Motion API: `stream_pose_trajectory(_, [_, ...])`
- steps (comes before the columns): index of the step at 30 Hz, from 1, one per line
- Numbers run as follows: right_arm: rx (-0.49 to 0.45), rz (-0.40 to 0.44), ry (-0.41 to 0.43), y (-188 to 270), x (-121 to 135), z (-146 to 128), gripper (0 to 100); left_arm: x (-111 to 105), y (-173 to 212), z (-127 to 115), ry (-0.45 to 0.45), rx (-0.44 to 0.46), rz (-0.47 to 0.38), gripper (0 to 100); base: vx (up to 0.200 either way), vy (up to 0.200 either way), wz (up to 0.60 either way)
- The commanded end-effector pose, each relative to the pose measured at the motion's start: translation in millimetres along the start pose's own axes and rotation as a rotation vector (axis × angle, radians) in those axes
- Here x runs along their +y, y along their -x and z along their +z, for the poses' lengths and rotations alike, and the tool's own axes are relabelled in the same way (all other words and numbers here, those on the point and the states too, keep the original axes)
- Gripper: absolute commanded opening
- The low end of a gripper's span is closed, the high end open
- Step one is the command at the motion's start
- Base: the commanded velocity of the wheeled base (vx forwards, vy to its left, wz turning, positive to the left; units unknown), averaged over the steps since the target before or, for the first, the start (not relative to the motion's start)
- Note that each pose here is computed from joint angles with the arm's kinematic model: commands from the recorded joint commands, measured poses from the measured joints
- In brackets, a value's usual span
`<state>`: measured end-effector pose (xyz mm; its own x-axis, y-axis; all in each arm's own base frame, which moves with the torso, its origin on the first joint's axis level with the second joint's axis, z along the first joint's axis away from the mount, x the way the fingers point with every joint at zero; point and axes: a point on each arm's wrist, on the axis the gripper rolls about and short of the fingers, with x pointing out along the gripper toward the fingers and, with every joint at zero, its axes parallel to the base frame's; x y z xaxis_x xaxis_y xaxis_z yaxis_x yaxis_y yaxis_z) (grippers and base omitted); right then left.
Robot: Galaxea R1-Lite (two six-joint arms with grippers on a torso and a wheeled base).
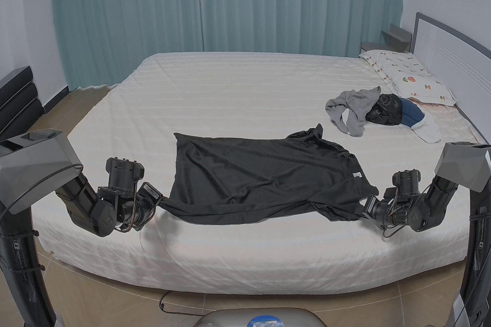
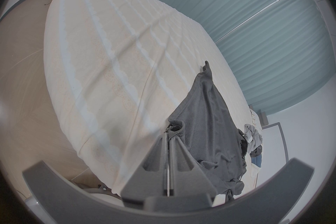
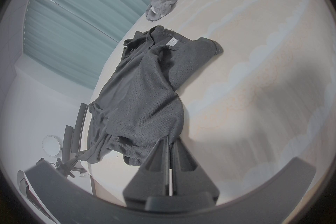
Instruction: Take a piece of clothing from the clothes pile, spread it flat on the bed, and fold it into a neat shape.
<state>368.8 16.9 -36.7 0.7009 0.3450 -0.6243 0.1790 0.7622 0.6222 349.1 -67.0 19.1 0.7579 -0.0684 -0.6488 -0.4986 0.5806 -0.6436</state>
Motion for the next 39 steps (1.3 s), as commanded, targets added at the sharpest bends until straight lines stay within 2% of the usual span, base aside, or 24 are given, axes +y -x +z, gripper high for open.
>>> stream_pose_trajectory(1, [-0.025,0.011,0.001,25.4,8.2,3.8,0,0.5,0.2,1.0,0.000,-0.002,0.001,0,0.000,0.000,0.00])
stream_pose_trajectory(6, [-0.016,-0.008,-0.020,63.2,5.7,-6.9,0,1.1,5.9,4.2,-0.006,-0.007,0.004,0,0.000,0.000,0.00])
stream_pose_trajectory(11, [-0.027,-0.021,-0.039,91.8,3.9,-12.3,0,2.8,13.6,7.5,-0.054,-0.013,0.005,0,0.000,0.000,0.00])
stream_pose_trajectory(13, [-0.003,-0.024,-0.051,111.1,2.3,-24.6,0,3.4,17.5,11.6,-0.076,-0.022,0.006,0,0.000,0.000,0.00])
stream_pose_trajectory(15, [0.006,-0.026,-0.047,116.0,1.6,-28.7,0,5.2,18.4,11.9,-0.087,-0.017,0.018,0,0.000,0.000,0.00])
stream_pose_trajectory(17, [0.042,-0.044,-0.018,127.6,-2.5,-44.5,0,10.2,23.8,13.5,-0.140,0.013,0.075,0,0.000,0.000,0.00])
stream_pose_trajectory(22, [0.131,-0.091,0.066,137.4,-14.4,-69.7,0,17.9,27.7,8.9,-0.208,0.084,0.146,0,0.000,0.000,0.00])
stream_pose_trajectory(29, [0.207,-0.123,0.094,139.6,-19.2,-86.9,0,34.7,30.2,-2.9,-0.334,0.166,0.222,0,0.000,0.000,0.00])
stream_pose_trajectory(39, [0.293,-0.160,0.117,121.1,-32.6,-97.0,0,41.1,25.4,-19.8,-0.372,0.228,0.262,0,0.000,0.000,0.00])
